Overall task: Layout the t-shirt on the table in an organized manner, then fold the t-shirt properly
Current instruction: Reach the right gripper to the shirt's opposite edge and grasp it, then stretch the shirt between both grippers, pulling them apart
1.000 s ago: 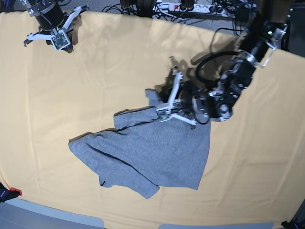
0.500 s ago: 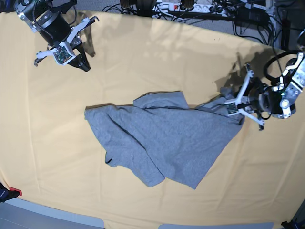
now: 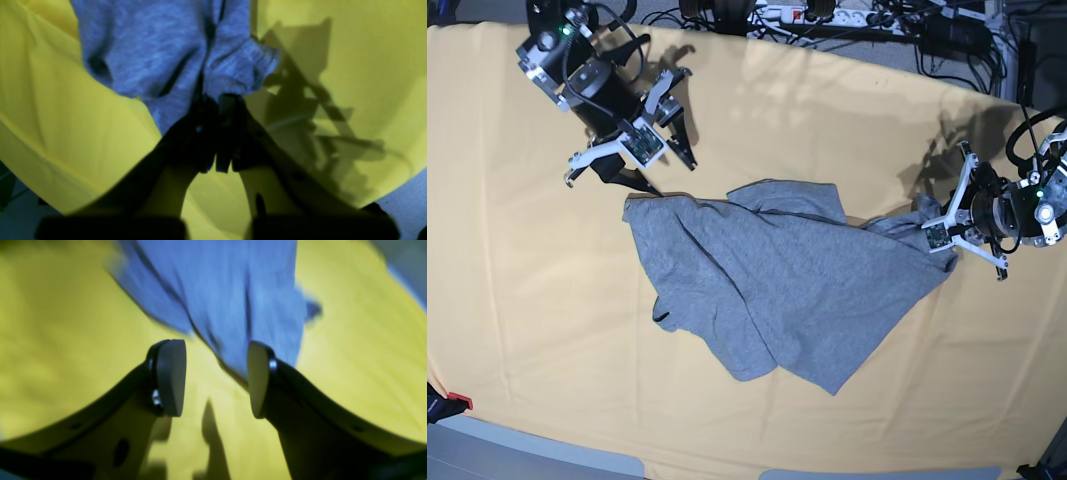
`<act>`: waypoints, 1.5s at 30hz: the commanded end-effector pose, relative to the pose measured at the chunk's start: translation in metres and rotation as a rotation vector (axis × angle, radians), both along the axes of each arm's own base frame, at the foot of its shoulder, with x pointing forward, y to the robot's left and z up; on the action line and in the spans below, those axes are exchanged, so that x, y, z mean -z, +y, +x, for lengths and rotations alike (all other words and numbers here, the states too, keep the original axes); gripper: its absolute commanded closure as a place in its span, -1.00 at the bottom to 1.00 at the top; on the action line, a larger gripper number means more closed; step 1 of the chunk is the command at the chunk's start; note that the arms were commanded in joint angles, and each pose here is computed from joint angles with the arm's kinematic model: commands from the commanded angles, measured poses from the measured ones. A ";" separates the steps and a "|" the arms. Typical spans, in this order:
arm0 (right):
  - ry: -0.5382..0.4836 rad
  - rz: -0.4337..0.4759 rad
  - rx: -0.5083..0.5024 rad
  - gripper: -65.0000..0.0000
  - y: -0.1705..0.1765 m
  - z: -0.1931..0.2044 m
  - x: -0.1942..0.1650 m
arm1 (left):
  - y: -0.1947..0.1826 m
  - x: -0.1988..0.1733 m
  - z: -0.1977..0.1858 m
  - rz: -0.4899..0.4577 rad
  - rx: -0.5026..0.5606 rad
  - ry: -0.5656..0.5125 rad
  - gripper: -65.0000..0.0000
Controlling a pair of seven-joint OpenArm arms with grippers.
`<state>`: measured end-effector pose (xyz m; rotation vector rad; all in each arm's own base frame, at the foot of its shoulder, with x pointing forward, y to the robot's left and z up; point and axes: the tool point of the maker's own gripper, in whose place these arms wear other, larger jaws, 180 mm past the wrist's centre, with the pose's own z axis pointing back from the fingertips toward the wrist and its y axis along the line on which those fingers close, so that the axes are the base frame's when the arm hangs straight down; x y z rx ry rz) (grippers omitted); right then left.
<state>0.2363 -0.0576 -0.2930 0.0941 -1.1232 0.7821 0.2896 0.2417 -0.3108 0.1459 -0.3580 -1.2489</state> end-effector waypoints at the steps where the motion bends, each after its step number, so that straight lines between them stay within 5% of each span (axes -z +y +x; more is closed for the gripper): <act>1: -0.048 0.016 -0.015 0.03 0.005 0.008 -0.009 | 0.004 -0.011 0.006 0.001 -0.008 -0.030 1.00; 22: 0.061 -0.105 -0.097 0.03 0.001 0.066 0.063 | -0.009 -0.009 0.002 -0.090 -0.018 0.002 1.00; 24: 0.049 -0.107 -0.076 0.22 -0.002 0.072 0.061 | -0.009 -0.009 0.002 -0.091 -0.018 0.002 1.00; 27: 0.037 -0.109 -0.073 1.00 -0.002 0.076 0.057 | -0.010 -0.009 0.002 -0.094 -0.016 0.001 1.00; 28: 0.036 -0.114 -0.069 1.00 -0.003 0.078 0.056 | -0.010 -0.010 0.002 -0.094 -0.016 0.001 1.00; 34: -0.091 -0.054 -0.010 1.00 -0.009 0.090 -0.003 | -0.012 -0.008 -0.003 -0.087 0.032 0.025 1.00; 45: -0.334 -0.140 0.156 1.00 -0.091 0.119 -0.100 | -0.027 -0.009 -0.023 -0.173 0.104 0.120 1.00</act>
